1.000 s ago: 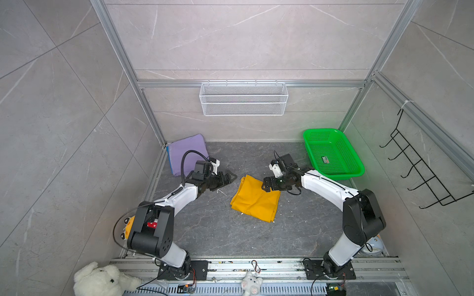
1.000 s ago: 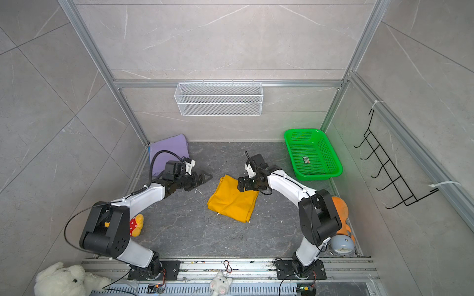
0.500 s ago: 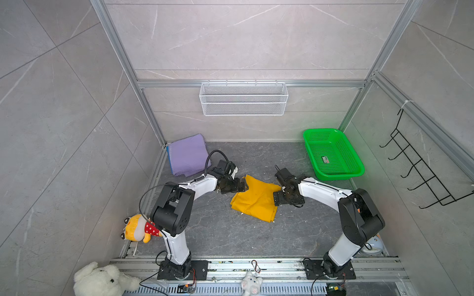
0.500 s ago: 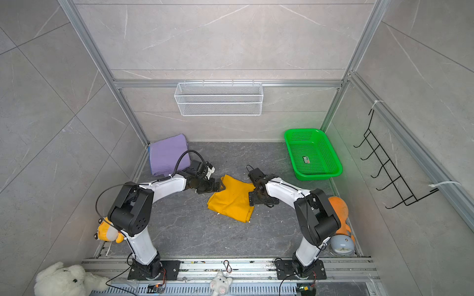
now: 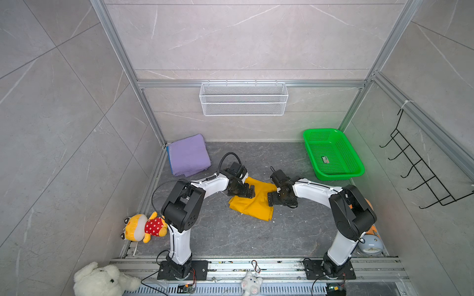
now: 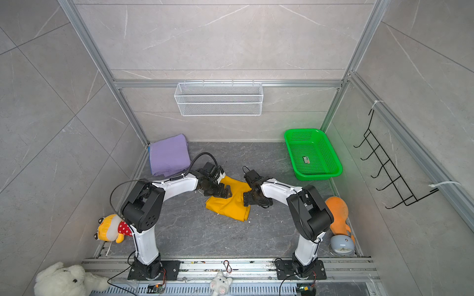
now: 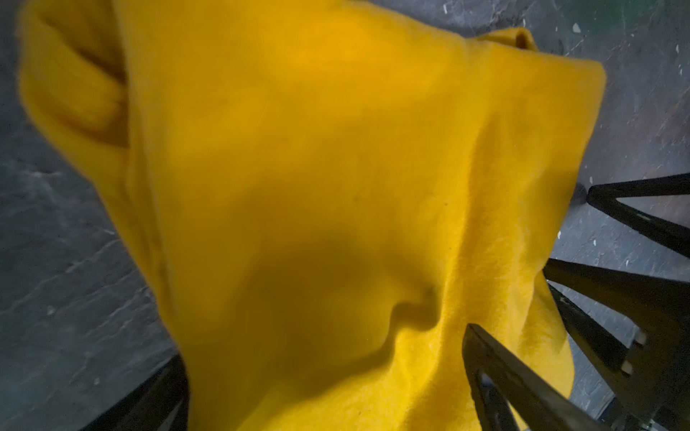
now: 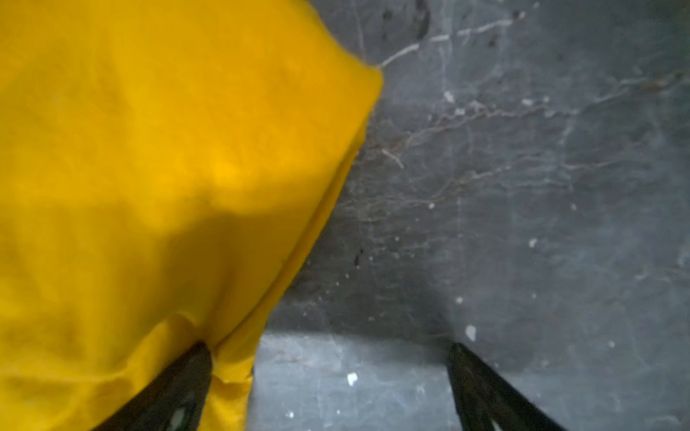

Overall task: Fold and stack t-shirts
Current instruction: Pick up the T-shirt from the center of the table.

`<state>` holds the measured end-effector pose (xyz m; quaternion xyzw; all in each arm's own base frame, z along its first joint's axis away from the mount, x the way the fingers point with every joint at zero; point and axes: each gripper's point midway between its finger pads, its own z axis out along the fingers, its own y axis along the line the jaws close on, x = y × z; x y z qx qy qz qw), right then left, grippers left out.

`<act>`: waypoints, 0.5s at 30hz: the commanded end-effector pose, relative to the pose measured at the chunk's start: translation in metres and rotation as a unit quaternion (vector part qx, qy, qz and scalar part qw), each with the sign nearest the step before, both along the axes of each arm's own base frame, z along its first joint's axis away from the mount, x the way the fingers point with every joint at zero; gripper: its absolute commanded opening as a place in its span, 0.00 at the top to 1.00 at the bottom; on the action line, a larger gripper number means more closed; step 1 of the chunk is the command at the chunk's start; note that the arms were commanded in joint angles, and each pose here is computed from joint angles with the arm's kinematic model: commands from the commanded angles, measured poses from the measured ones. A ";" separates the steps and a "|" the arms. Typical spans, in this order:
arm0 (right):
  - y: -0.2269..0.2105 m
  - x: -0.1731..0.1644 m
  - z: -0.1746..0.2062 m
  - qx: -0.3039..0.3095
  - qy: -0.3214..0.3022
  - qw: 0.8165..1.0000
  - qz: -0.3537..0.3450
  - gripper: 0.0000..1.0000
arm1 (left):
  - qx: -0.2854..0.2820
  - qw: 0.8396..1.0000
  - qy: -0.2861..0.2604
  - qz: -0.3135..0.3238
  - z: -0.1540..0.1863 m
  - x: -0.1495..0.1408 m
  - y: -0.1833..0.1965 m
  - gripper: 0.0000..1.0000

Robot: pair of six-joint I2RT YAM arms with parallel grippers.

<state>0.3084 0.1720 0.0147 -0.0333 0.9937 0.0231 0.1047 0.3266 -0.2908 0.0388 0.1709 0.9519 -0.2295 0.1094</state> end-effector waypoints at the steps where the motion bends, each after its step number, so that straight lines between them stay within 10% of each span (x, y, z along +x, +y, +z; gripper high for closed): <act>1: 0.014 -0.010 -0.029 0.019 0.032 0.999 -0.002 0.01 | 0.011 0.999 0.041 -0.001 -0.018 -0.022 -0.004 0.00; 15: 0.034 -0.011 -0.046 0.065 0.037 0.997 -0.005 0.01 | -0.025 0.997 0.075 0.008 -0.029 -0.049 -0.031 0.00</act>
